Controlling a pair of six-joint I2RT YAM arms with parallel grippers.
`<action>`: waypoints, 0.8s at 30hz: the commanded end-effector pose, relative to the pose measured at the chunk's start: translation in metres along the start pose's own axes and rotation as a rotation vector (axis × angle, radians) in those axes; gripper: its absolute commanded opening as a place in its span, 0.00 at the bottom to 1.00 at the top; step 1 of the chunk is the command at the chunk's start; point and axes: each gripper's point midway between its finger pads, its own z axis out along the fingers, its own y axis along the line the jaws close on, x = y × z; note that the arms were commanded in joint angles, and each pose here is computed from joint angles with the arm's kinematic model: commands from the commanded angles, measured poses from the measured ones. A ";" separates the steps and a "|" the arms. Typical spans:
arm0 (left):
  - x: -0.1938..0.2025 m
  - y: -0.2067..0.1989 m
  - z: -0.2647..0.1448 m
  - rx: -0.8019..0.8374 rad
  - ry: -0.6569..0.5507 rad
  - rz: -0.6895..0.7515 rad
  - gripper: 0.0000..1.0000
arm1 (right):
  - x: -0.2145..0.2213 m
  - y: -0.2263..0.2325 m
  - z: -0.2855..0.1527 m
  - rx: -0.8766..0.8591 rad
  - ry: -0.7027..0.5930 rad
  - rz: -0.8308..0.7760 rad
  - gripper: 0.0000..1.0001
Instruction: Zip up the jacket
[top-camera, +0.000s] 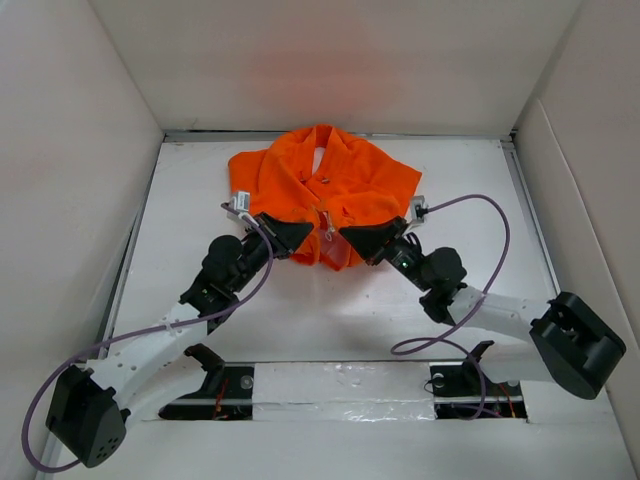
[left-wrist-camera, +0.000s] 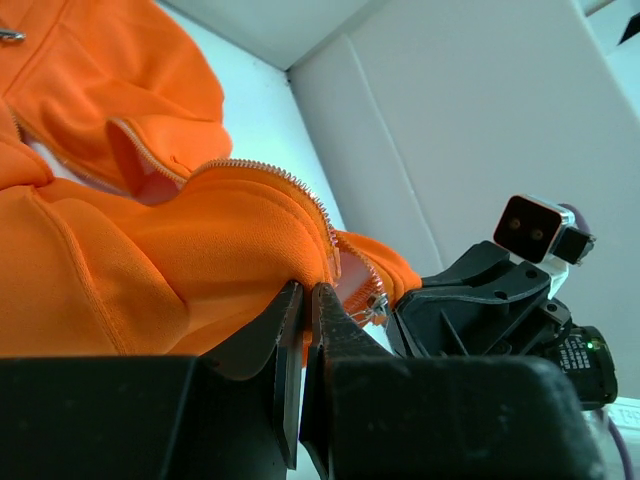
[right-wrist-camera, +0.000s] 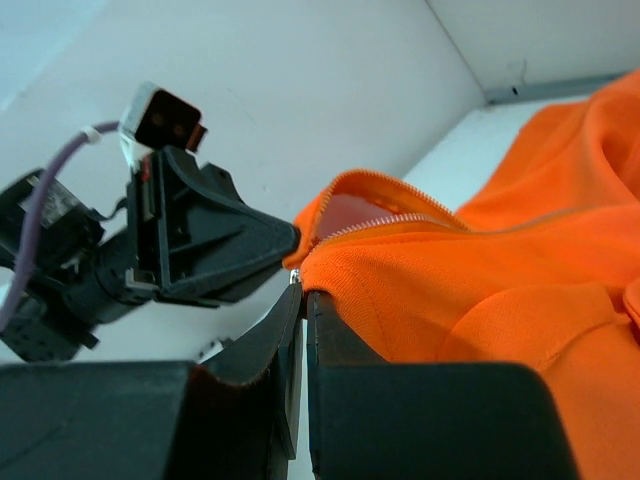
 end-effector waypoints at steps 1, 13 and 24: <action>-0.019 -0.040 0.001 0.150 -0.060 -0.030 0.00 | -0.050 0.041 0.015 -0.127 -0.182 -0.006 0.00; -0.019 -0.051 -0.003 0.204 -0.049 -0.045 0.00 | -0.050 0.040 0.024 -0.116 -0.187 0.003 0.00; -0.014 -0.060 -0.007 0.253 -0.019 -0.048 0.00 | -0.047 0.040 0.029 -0.113 -0.158 -0.015 0.00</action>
